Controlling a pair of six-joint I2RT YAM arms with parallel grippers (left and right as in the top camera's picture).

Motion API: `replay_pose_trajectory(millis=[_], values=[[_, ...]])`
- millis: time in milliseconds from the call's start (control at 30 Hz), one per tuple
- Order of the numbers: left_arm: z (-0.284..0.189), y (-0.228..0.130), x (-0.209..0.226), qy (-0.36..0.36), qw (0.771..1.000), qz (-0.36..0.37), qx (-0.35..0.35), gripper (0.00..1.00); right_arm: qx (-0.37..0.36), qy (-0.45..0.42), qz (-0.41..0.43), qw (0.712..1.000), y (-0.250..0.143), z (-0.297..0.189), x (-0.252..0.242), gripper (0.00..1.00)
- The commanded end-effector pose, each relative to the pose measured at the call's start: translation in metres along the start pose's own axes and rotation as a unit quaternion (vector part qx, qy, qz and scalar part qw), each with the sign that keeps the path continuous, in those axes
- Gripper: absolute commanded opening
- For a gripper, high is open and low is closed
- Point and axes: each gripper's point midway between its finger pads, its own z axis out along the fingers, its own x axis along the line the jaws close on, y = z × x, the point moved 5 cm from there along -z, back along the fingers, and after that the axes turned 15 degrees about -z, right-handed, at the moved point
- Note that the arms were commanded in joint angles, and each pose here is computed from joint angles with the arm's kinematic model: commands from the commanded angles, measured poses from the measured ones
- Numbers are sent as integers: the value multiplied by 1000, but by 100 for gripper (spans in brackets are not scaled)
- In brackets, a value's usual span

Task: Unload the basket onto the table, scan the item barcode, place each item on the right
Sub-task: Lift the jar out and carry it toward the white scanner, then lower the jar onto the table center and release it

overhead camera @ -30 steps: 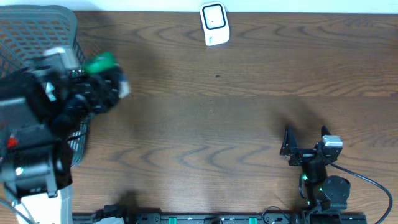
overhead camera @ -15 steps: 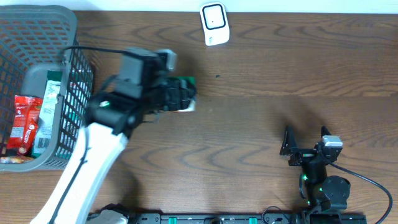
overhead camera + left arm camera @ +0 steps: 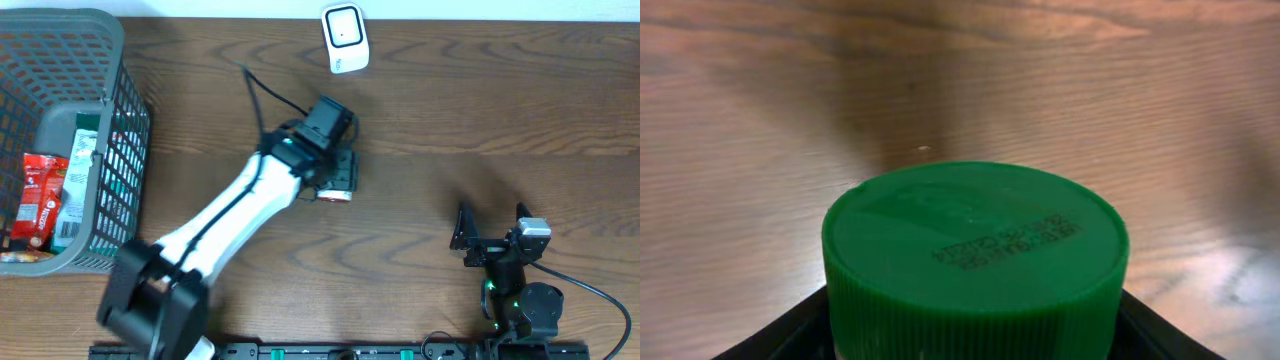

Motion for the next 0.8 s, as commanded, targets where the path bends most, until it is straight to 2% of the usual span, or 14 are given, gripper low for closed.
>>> replay_pose_trajectory(millis=[0,133,267,467,767], values=[[24,-5,-9,17,1000,-24,-4,54,3,3,4,1000,-1,0,1,99],[42,-12,-11,42,998,-52,-12,54,3,3,4,1000,-1,0,1,99],[51,-22,-16,50,998,-35,-11,55,3,3,4,1000,-1,0,1,99],[59,-32,-19,90,995,-3,-47,55,3,3,4,1000,-1,0,1,99],[77,-39,-12,110,993,-14,-32,55,3,3,4,1000,-1,0,1,99]])
